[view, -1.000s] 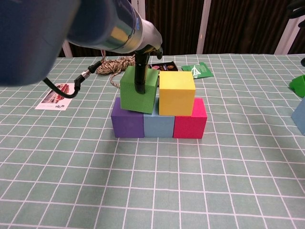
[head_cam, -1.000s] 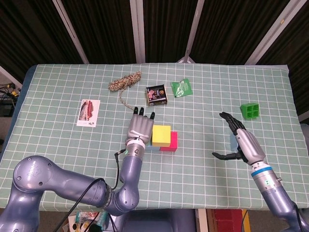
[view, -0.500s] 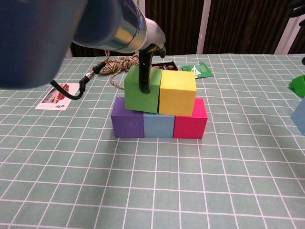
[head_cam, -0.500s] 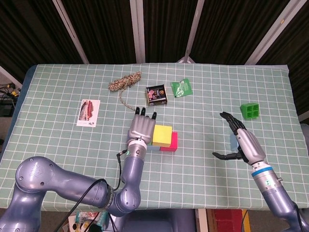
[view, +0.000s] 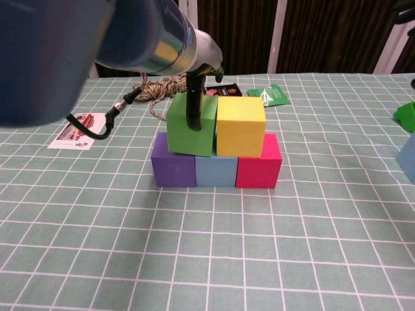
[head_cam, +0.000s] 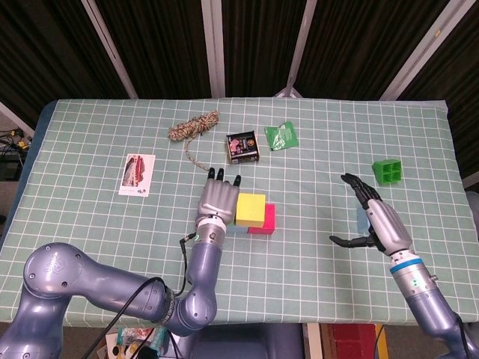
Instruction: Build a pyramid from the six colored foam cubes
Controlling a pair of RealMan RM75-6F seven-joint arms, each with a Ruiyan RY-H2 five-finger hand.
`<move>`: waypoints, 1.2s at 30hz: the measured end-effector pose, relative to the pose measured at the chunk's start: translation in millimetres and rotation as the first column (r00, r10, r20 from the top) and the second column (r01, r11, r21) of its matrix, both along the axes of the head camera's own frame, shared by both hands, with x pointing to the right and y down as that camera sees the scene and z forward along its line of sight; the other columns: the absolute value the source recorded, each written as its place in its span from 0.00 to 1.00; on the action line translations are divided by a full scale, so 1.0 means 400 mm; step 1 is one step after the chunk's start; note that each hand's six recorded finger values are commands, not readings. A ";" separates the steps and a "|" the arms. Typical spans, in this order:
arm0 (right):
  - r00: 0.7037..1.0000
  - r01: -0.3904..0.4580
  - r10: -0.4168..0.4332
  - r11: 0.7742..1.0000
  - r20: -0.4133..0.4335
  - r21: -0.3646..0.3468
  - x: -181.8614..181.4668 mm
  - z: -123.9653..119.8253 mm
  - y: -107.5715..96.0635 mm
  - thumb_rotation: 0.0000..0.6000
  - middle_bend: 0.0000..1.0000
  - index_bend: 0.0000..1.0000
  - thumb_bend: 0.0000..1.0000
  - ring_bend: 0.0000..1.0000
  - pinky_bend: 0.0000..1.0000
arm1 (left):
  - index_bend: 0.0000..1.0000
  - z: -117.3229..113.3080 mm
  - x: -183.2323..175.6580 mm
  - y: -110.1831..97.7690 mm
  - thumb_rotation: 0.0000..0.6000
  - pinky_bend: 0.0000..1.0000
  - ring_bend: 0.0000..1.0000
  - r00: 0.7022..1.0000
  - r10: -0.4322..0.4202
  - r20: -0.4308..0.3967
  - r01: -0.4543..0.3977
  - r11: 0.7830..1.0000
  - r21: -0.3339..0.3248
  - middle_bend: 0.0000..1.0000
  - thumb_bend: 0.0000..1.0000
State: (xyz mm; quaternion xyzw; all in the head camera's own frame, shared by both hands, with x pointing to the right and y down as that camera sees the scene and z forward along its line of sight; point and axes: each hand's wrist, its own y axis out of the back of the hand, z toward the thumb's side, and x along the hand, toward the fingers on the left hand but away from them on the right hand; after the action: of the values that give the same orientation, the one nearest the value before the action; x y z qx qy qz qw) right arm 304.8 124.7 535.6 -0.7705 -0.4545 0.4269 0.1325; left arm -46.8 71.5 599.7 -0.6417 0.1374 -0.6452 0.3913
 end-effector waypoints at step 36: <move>1.000 0.006 -0.006 1.000 -0.004 -0.003 -0.005 0.001 0.005 1.00 0.00 0.00 0.13 0.00 0.00 | 0.05 -0.012 -0.010 0.005 1.00 0.04 0.03 0.999 -0.030 0.031 0.029 0.999 0.027 0.33 0.41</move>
State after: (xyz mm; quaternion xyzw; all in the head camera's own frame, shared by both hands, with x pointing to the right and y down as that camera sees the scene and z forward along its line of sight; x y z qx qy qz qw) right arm 302.9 126.6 536.2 -0.7712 -0.4511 0.4288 0.1335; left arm -50.7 73.7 595.0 -0.6240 0.1493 -0.6590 0.3925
